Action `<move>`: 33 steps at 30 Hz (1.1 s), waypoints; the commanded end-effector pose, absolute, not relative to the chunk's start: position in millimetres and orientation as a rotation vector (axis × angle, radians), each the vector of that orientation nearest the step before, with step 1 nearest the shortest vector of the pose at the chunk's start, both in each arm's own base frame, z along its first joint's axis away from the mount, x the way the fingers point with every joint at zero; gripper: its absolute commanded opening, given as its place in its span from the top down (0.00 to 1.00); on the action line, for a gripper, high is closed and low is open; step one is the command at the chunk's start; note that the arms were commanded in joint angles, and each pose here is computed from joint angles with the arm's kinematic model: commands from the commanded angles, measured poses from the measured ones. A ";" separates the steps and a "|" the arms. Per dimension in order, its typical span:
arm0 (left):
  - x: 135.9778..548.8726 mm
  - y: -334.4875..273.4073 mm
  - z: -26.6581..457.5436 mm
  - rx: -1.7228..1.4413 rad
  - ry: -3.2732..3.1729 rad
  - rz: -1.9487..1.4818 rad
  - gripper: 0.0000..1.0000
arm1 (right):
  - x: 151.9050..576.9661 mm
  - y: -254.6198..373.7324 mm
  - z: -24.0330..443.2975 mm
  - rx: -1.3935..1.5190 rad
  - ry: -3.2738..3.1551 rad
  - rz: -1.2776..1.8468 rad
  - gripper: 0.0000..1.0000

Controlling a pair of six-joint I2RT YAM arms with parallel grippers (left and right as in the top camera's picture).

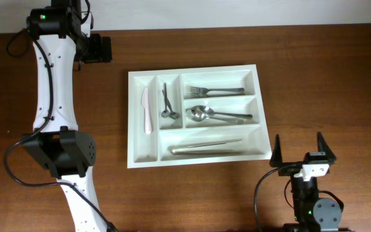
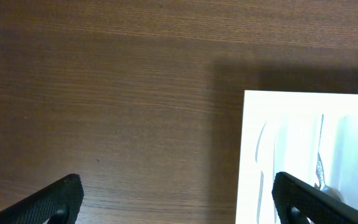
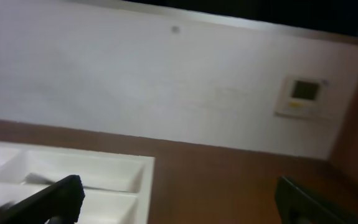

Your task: Pack container

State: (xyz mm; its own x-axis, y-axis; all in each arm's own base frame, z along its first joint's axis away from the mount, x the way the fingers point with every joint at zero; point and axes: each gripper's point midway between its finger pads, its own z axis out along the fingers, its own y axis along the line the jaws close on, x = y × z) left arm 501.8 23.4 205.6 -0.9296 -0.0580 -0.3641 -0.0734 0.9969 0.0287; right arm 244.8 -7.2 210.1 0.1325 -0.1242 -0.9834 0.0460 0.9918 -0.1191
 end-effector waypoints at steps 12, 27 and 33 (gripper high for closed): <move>504.3 24.2 209.4 -0.115 2.752 0.055 0.01 | 245.5 -22.3 178.7 0.051 1.556 -0.141 0.01; 504.3 24.2 209.4 -0.115 2.752 0.055 0.01 | 245.1 -22.3 156.6 0.046 1.647 -0.143 0.01; 505.2 24.7 204.4 -0.116 2.762 0.056 0.01 | 245.1 -22.3 156.6 0.046 1.647 -0.143 0.01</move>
State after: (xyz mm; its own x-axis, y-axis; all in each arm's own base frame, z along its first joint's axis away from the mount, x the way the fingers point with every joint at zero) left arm 501.8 23.3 205.6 -0.9296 -0.0580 -0.3641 -0.0733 0.9969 0.0284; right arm 245.6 -21.1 159.4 -0.0760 -0.0611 -0.9952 0.1056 0.9920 -0.0690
